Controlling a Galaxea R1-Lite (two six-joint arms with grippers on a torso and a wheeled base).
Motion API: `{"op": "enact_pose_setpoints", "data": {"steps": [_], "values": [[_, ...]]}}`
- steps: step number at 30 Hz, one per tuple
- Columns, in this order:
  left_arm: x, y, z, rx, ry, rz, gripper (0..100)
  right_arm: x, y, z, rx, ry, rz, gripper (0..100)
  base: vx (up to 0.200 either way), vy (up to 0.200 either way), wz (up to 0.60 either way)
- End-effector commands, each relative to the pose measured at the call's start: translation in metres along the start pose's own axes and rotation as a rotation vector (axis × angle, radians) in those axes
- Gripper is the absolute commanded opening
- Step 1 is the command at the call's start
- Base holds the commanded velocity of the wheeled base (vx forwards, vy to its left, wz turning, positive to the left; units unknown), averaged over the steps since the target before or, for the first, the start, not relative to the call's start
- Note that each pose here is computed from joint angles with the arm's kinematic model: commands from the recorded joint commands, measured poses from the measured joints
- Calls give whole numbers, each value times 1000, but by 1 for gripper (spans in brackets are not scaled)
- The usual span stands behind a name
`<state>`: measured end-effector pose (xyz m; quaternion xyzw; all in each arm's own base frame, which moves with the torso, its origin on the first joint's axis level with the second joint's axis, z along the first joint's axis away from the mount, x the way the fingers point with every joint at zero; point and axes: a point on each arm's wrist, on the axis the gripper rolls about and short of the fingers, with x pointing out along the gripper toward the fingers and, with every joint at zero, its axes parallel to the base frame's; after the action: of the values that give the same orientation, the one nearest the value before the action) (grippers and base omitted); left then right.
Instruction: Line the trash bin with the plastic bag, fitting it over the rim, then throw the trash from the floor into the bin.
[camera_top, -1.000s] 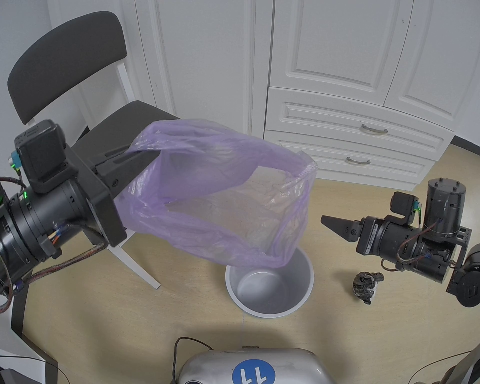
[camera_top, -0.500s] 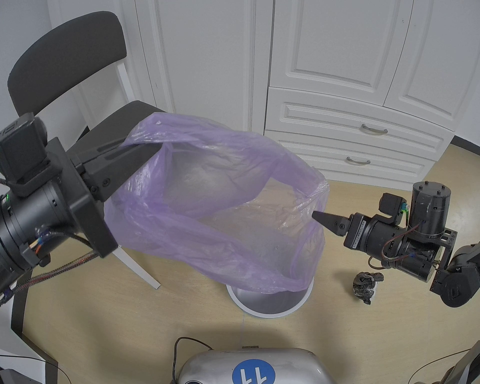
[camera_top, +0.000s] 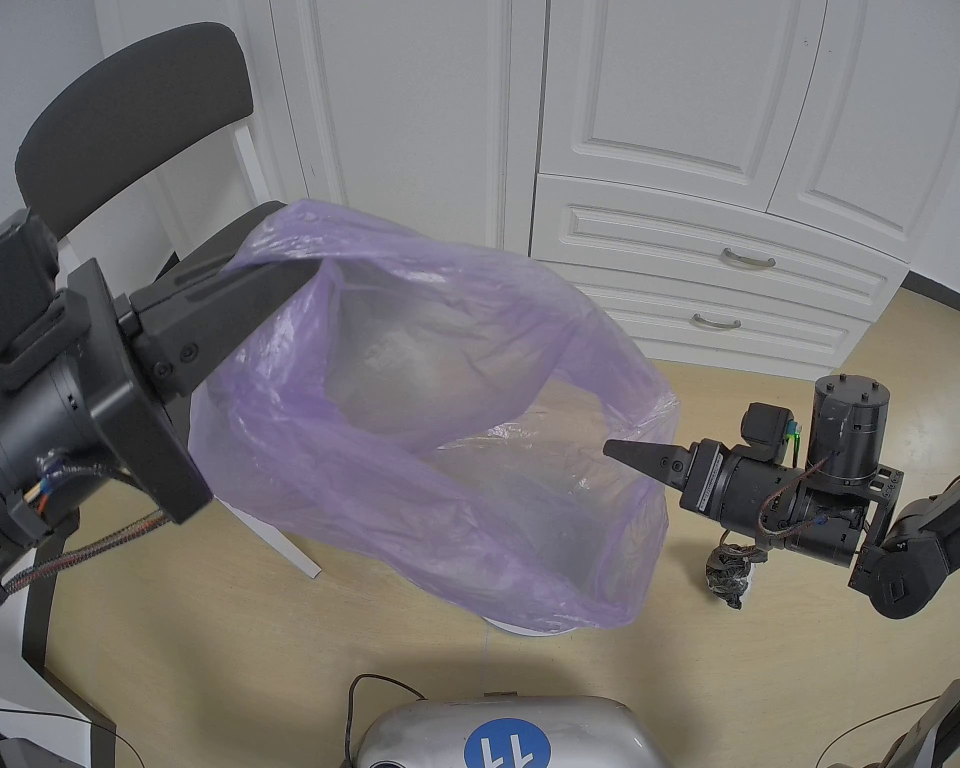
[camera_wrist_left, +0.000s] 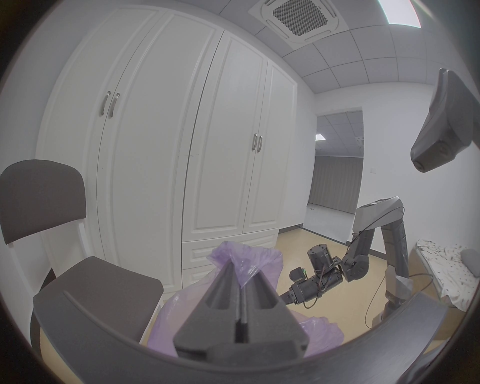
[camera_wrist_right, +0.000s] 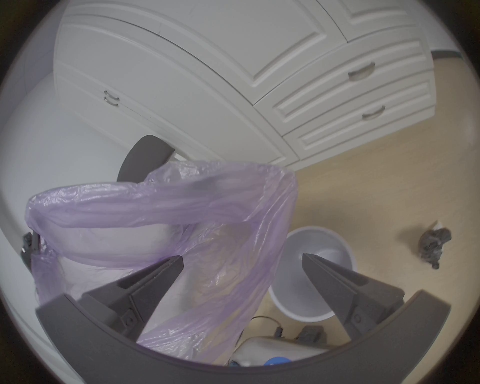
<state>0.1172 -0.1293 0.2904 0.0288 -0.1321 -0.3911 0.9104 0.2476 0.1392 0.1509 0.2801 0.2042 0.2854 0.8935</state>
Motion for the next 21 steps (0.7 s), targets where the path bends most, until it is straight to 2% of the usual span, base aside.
{"op": "enact_pose_setpoints", "data": {"steps": [1,6,12,16,21], "values": [[-4,-2,6,-5,-25,-15,0,-8,-2,3,26,16,33,100,0,0,0],[-9,-3,10,-29,-48,-20,0,-17,-4,6,75,27,105,100,0,0,0],[-14,-4,13,-51,-65,-49,0,-19,-12,5,69,-6,148,100,0,0,0],[-15,-4,14,-53,-69,-52,0,-15,-19,3,70,-10,139,100,0,0,0],[-16,-3,15,-53,-74,-53,0,-4,-35,1,86,1,90,100,0,0,0]]}}
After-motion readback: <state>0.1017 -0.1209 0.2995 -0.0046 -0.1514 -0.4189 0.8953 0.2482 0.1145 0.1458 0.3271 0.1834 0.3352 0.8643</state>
